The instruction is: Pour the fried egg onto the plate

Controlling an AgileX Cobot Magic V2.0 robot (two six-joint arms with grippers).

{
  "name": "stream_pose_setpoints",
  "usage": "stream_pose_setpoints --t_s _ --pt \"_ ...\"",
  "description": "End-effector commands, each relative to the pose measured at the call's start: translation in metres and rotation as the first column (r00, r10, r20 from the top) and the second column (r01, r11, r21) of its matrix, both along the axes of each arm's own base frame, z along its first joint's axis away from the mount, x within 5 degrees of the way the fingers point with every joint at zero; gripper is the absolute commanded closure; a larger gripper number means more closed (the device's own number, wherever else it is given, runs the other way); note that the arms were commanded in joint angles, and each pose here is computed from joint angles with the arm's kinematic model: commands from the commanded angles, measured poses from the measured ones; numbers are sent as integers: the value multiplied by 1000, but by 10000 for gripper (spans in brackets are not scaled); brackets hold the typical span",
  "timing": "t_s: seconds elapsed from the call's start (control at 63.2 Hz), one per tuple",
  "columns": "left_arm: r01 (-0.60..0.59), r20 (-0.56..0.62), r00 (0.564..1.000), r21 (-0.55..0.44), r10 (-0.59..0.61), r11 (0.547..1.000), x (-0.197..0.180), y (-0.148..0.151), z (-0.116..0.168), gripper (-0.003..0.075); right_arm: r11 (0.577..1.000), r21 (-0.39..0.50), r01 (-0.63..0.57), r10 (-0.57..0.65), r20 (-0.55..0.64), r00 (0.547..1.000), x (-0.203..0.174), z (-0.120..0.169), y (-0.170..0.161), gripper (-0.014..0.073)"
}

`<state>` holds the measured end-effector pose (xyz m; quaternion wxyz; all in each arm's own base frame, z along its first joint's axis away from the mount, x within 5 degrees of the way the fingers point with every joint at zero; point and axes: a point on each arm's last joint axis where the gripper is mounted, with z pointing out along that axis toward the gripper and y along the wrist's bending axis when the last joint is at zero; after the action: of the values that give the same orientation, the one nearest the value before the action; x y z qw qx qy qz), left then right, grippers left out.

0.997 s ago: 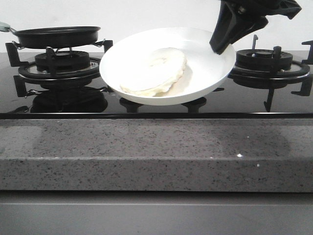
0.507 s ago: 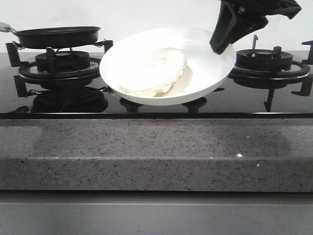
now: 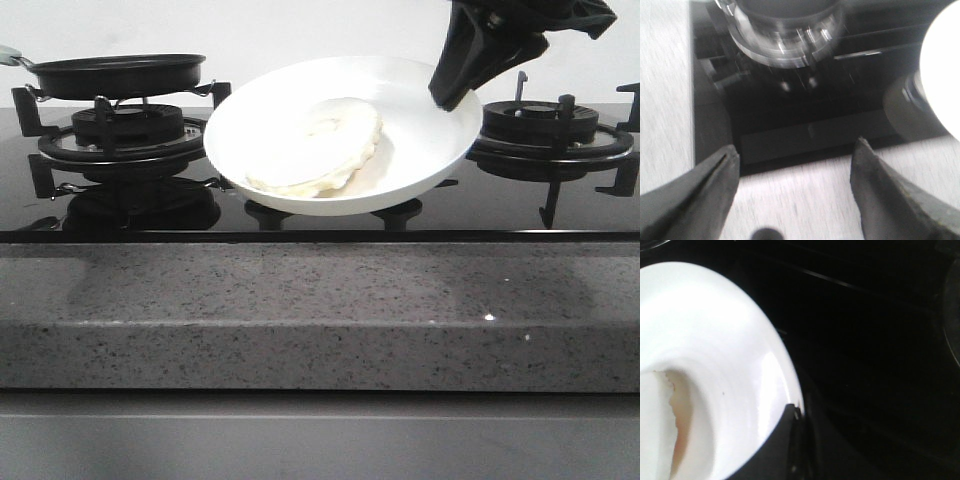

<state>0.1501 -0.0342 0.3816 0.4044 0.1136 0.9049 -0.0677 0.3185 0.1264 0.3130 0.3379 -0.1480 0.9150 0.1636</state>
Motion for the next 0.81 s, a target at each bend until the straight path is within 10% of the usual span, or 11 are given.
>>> stream_pose_setpoints --t_s 0.0,0.396,0.792 --pt "-6 113 994 -33 10 999 -13 2 9 261 998 61 19 -25 108 994 -2 26 -1 712" --pt "-4 158 987 -42 11 999 -33 5 8 261 998 70 0 -8 114 993 -2 45 0 712" --pt "-6 174 985 -46 13 999 -32 5 9 261 941 295 165 -188 50 981 52 81 -31 712"
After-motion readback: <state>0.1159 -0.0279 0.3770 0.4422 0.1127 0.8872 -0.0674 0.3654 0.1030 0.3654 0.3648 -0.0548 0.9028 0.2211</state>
